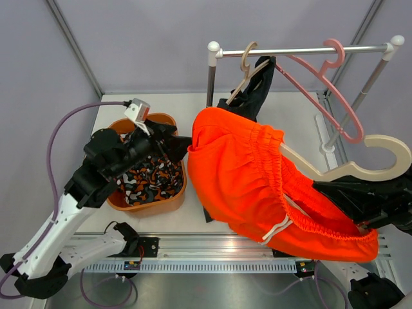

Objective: Remove the shorts from the hanger

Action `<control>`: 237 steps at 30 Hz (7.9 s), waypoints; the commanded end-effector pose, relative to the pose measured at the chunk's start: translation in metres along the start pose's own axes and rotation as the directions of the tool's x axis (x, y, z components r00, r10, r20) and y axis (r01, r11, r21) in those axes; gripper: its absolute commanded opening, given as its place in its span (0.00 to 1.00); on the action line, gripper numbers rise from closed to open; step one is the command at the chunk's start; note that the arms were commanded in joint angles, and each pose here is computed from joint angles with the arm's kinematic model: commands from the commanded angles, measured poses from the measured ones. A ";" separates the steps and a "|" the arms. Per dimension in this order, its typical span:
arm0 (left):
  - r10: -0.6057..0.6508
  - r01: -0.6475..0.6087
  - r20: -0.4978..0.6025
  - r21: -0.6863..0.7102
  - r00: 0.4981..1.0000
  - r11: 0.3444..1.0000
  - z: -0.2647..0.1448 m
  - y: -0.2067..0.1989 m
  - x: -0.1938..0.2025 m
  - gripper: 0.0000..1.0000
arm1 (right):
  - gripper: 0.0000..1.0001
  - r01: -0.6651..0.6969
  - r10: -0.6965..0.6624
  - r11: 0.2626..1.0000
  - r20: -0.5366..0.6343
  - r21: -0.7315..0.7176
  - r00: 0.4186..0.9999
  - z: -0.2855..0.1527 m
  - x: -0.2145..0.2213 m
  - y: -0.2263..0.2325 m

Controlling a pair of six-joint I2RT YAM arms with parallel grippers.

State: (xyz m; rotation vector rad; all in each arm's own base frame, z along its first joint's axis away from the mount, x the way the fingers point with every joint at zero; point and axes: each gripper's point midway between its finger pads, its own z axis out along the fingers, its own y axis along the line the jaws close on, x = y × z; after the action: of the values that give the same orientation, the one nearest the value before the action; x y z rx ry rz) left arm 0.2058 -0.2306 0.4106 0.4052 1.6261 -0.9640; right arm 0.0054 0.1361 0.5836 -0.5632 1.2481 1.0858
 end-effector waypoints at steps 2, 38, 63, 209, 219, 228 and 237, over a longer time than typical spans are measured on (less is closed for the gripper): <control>0.071 -0.051 0.221 -0.097 0.973 0.994 -0.041 -0.001 -0.064 0.99 | 0.00 -0.117 0.111 0.992 -0.096 -0.051 0.989 0.047 0.020 -0.036; 0.005 -0.008 -0.015 -0.213 1.000 0.977 0.021 0.030 0.006 0.96 | 0.00 0.092 0.134 0.837 -0.365 0.540 0.921 0.182 0.162 -0.169; -0.028 0.023 -0.010 -0.311 1.000 0.950 0.032 0.053 0.028 0.71 | 0.00 0.167 0.073 0.850 -0.425 0.500 0.902 0.212 0.169 -0.136; 0.499 -0.248 0.316 -0.585 0.807 0.772 -0.035 0.051 -0.157 0.00 | 0.00 0.207 -0.089 0.614 -0.194 0.761 0.977 0.082 0.086 -0.182; 0.344 -0.033 0.271 -0.742 0.899 0.670 -0.043 0.138 -0.132 0.00 | 0.00 0.103 -0.023 0.773 -0.134 0.626 0.991 0.082 0.069 -0.157; -0.041 0.243 0.284 -0.729 0.958 0.640 -0.034 0.202 -0.009 0.10 | 0.00 -0.004 0.032 0.889 -0.054 0.458 0.998 0.065 0.038 -0.129; -0.185 0.282 0.215 -0.657 0.959 0.699 -0.015 0.200 0.052 0.91 | 0.00 -0.005 0.026 0.755 -0.022 0.655 0.999 0.018 0.022 -0.169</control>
State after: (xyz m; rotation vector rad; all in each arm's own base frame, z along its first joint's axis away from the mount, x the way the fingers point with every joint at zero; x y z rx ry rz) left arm 0.3218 -0.0967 0.2510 -0.3756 1.9124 -0.3306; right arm 0.1511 0.1159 0.5410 -0.1402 1.5203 0.6964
